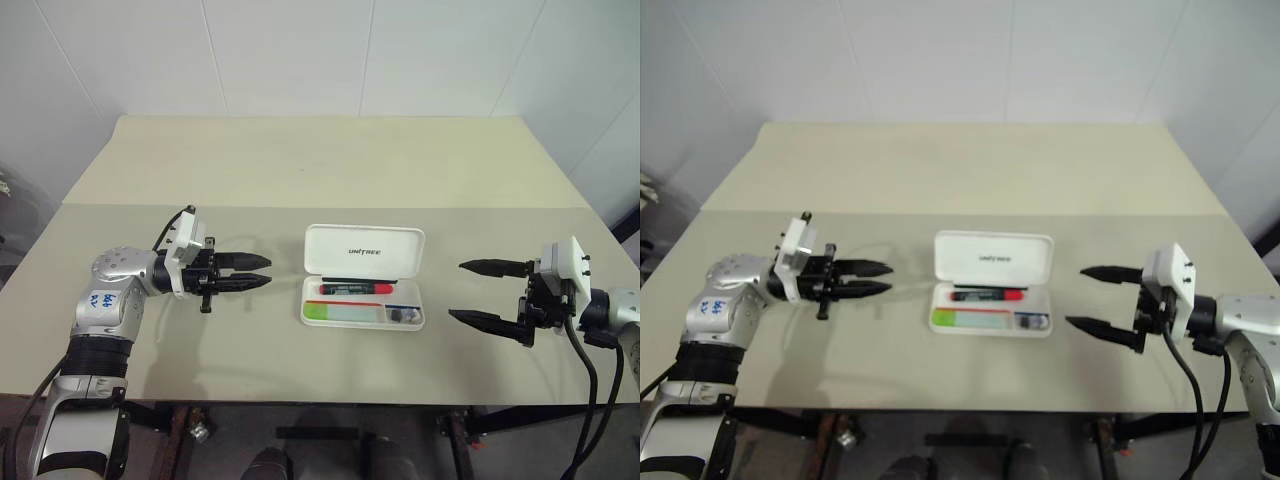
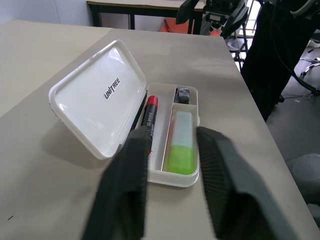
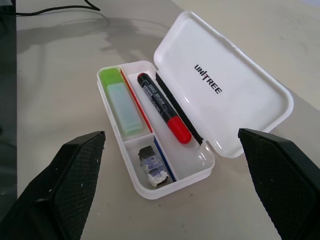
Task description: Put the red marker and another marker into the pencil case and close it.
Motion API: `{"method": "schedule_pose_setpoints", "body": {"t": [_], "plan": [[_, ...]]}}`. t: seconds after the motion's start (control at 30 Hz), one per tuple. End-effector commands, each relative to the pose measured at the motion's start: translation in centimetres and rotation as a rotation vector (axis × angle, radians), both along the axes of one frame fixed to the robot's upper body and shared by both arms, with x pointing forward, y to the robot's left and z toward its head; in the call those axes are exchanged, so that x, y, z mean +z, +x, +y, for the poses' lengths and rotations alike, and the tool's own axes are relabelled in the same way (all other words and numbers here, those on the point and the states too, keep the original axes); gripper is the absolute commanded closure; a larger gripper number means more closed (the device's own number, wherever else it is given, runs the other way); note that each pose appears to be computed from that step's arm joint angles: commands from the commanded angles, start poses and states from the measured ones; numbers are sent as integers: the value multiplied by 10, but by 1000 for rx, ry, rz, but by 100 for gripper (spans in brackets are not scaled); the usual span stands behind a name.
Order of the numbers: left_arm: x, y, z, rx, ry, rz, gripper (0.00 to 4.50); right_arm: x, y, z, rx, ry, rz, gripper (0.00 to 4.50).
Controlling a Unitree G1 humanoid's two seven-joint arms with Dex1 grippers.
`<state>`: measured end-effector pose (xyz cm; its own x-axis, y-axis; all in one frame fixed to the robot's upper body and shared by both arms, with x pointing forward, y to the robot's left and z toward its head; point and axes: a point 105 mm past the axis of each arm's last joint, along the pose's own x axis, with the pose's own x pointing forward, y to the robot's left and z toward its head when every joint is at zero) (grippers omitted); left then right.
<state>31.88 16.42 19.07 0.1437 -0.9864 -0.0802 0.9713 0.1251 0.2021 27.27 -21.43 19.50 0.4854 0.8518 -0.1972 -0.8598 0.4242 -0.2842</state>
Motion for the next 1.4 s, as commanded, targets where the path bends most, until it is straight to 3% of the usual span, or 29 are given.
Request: {"method": "schedule_pose_setpoints", "body": {"t": [0.03,0.17,0.47,0.67,1.07,1.4], "plan": [[12,-1,5,13,-15,-48,444,12,1,2,2,-6,-63,0],[5,0,9,51,10,-56,448,10,3,2,-6,-19,-64,0],[-10,51,5,399,8,-100,448,10,5,4,-15,-19,-61,0],[-23,76,-14,487,15,-79,448,11,8,8,-11,-13,-70,0],[-8,84,-57,369,-35,-134,448,6,11,14,-15,13,-76,0],[4,66,-71,203,-85,-209,448,5,12,13,-20,23,-81,0]]}}
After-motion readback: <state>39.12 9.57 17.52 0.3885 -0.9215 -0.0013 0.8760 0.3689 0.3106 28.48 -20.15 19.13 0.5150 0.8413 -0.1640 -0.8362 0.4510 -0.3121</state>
